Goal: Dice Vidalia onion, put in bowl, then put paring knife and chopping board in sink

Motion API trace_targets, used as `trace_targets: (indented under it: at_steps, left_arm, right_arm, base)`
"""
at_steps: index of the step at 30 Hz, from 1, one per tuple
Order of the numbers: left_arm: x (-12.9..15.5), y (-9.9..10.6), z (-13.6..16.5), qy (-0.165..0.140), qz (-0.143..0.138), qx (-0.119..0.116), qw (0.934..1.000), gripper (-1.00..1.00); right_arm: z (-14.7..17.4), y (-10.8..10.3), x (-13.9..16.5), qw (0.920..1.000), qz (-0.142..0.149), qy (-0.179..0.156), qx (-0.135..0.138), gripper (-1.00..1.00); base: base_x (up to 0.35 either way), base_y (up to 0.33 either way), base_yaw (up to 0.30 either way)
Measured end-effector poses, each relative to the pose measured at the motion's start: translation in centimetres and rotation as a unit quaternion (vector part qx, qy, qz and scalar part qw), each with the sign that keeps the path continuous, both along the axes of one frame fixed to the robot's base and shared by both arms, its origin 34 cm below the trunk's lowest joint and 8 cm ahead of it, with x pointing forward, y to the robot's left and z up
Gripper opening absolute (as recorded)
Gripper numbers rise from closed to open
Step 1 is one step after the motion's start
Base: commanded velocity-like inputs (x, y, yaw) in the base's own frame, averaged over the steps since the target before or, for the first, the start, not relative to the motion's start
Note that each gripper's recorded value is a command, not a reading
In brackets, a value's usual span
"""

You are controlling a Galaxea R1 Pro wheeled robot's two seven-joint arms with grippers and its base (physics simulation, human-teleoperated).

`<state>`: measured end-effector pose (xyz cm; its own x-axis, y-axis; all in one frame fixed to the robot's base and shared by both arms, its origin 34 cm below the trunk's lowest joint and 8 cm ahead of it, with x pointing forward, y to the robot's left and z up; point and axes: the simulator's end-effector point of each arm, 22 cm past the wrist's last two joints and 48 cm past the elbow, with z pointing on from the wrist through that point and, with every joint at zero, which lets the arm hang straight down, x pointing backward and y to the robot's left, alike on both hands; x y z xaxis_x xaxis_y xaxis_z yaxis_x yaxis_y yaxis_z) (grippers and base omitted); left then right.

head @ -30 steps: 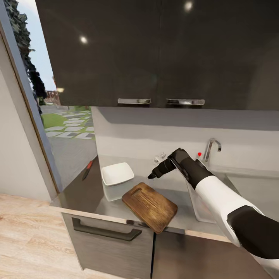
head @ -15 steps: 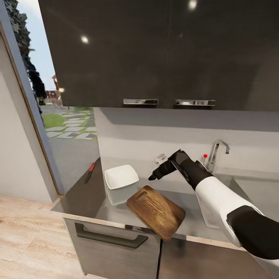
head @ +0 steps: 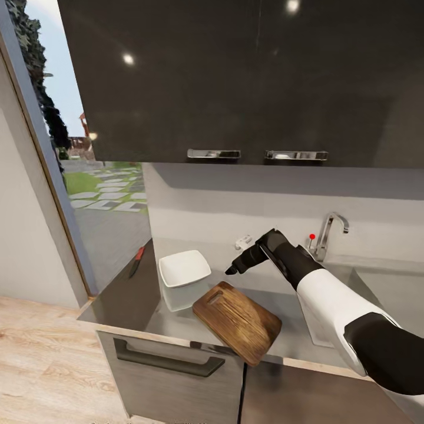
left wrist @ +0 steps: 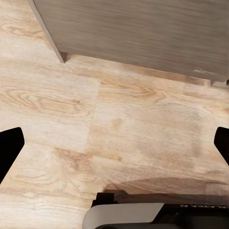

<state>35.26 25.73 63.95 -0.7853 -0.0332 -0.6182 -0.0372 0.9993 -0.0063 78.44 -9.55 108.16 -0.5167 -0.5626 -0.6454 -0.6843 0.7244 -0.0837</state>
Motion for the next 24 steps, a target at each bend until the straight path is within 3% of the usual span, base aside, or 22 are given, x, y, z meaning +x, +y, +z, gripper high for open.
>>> trace_targets:
  at_steps: [16,24]
  left_arm:
    - [-0.8,-0.1,-0.5,0.012,0.000,0.000,0.9999,1.00]
    - [-1.2,-0.1,-0.8,0.018,0.000,0.000,0.9998,1.00]
  right_arm:
    - [-1.9,0.2,0.1,0.9999,0.005,0.012,-0.008,1.00]
    - [-2.9,0.3,0.1,0.9997,0.010,0.018,-0.015,1.00]
  base:
    - [0.003,0.002,0.000]
    - [0.089,0.119,0.000]
